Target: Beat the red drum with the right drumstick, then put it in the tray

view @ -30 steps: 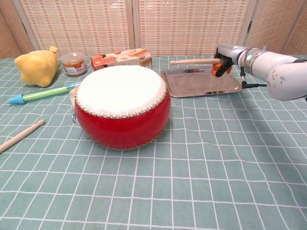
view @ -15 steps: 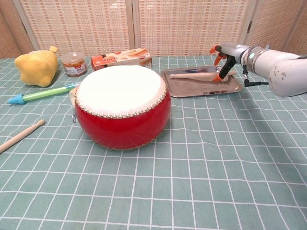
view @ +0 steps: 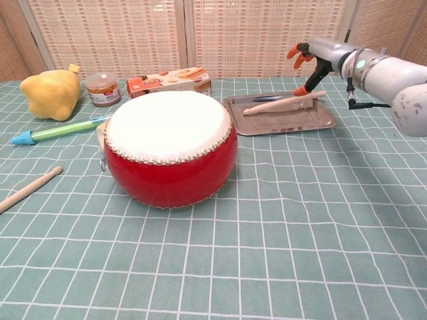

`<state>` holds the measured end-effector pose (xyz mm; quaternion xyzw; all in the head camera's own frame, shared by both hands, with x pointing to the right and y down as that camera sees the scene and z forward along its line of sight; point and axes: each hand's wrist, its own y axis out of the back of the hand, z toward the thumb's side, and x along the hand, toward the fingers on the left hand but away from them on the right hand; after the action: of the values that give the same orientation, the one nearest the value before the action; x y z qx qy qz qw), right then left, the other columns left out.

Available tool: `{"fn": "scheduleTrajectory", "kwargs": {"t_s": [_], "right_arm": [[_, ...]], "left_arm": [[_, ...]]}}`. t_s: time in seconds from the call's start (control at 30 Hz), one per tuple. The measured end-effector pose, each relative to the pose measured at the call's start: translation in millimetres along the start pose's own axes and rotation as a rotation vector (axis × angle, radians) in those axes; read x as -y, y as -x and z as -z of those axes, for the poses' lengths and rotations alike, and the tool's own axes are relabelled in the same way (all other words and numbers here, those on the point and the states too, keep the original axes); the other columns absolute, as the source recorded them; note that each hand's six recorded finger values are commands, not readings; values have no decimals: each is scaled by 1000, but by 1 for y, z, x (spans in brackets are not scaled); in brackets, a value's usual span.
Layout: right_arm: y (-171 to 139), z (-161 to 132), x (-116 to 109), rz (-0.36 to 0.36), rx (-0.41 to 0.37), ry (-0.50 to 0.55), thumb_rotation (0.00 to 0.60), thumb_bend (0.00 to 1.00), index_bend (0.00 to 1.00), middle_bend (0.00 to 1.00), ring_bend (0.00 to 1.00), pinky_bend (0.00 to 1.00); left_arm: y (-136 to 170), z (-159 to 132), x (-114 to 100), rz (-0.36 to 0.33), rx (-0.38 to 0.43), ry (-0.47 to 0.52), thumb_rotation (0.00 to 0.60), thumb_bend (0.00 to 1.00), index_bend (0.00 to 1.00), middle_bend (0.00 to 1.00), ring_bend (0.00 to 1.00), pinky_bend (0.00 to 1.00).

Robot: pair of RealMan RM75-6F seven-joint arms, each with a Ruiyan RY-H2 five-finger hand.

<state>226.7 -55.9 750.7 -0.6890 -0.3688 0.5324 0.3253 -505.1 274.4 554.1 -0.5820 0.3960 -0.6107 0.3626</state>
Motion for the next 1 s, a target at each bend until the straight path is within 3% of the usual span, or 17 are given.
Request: {"fn": "scheduleTrajectory", "kwargs": {"t_s": [0.17,0.5,0.63,0.73,0.83,1.0], "right_arm": [[-19,8,-21,82,-77,2,600,280,232,210,173,312],[-105,34,-49,78,-154,12,600,289,216,210,173,314],[-173,65,-64,116,-108,-2,600,289,198,210,133,269],[-238,98,-76,150,-20,-21,600,290,131,181,47,149],[-298,128,-80,122,65,-72,600,299,52,117,1,51],[-354,134,-81,97,93,-70,600,313,20,83,0,2]], "left_arm": [[-3,-2,-4,-16,11,3,600,248,0,0,0,0],[-5,-6,-9,-33,23,11,600,246,0,0,0,0],[-5,-12,-11,-36,44,9,600,246,0,0,0,0],[-5,-16,-14,-42,52,7,600,246,0,0,0,0],[-5,-18,-16,-47,56,6,600,247,0,0,0,0],[-6,-22,-18,-55,63,3,600,247,0,0,0,0]]}}
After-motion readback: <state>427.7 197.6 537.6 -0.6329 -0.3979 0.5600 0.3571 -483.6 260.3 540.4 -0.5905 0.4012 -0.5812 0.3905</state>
